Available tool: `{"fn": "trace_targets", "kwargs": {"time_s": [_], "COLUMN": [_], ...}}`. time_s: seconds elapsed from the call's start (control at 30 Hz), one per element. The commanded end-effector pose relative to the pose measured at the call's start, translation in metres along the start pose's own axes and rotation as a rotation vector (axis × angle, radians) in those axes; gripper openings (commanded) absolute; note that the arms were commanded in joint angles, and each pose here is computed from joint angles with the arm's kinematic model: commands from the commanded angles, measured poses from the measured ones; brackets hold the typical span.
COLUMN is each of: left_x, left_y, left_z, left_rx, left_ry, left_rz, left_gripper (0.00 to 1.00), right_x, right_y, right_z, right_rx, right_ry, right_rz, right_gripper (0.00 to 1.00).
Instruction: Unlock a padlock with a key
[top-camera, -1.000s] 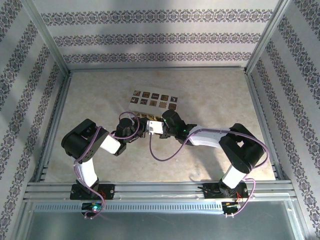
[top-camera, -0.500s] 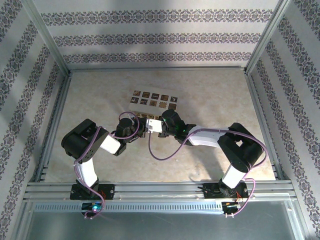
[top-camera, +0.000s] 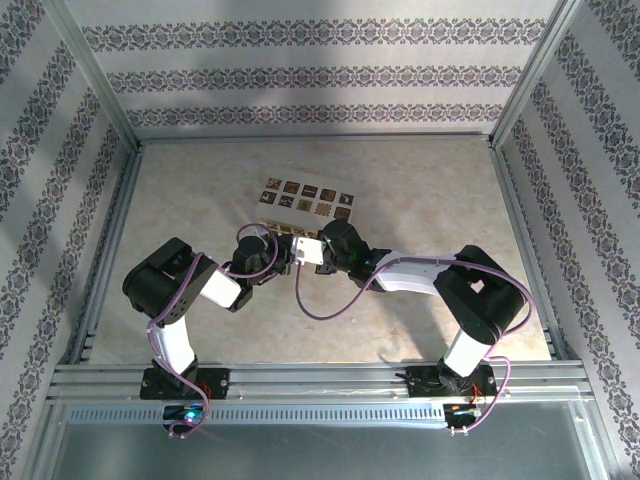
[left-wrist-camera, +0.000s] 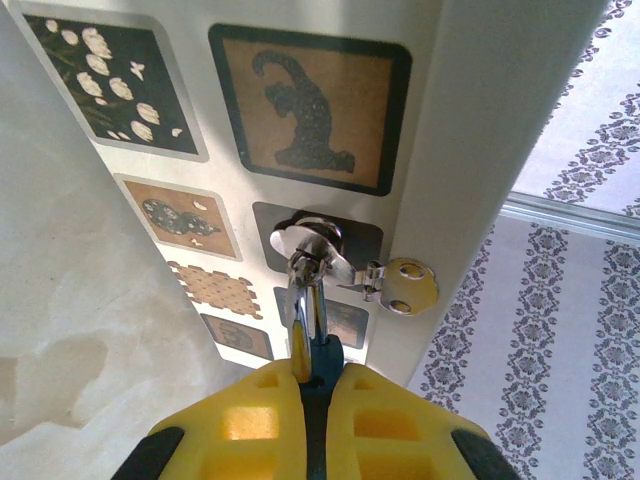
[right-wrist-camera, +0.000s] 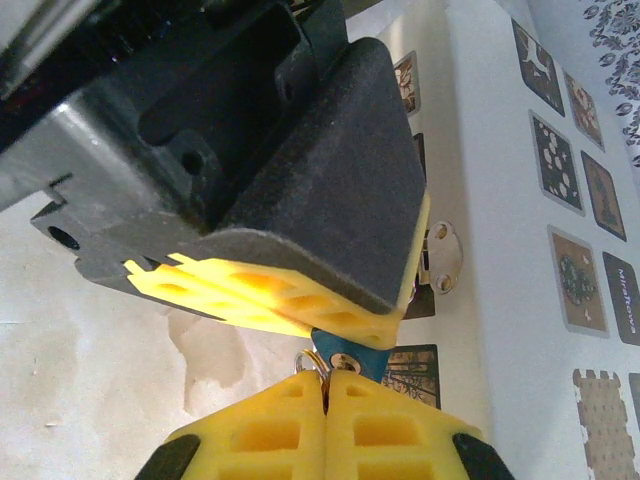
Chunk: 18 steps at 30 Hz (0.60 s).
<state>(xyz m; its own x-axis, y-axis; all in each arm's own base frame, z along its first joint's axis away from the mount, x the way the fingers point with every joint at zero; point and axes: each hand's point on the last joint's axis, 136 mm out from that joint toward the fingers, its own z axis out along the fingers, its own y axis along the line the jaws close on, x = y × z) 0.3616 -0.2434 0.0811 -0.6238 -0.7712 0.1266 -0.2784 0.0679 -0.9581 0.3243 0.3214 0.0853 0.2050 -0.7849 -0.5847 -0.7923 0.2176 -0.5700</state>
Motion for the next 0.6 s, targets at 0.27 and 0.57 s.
{"fn": "trace_targets", "kwargs": {"time_s": [0.27, 0.57], "left_x": [0.015, 0.015], "left_y": [-0.033, -0.033], "left_z": [-0.003, -0.004], "left_rx": [0.106, 0.104], "left_ry": [0.044, 0.043], "left_rz": [0.032, 0.035], "left_gripper": [0.0, 0.0], "right_x": [-0.028, -0.04], "right_y": [-0.014, -0.03], "right_z": [-0.004, -0.004], "right_rx": [0.035, 0.015], "right_ry": [-0.128, -0.231], "right_rz": [0.229, 0.545], "right_gripper": [0.0, 0.0]}}
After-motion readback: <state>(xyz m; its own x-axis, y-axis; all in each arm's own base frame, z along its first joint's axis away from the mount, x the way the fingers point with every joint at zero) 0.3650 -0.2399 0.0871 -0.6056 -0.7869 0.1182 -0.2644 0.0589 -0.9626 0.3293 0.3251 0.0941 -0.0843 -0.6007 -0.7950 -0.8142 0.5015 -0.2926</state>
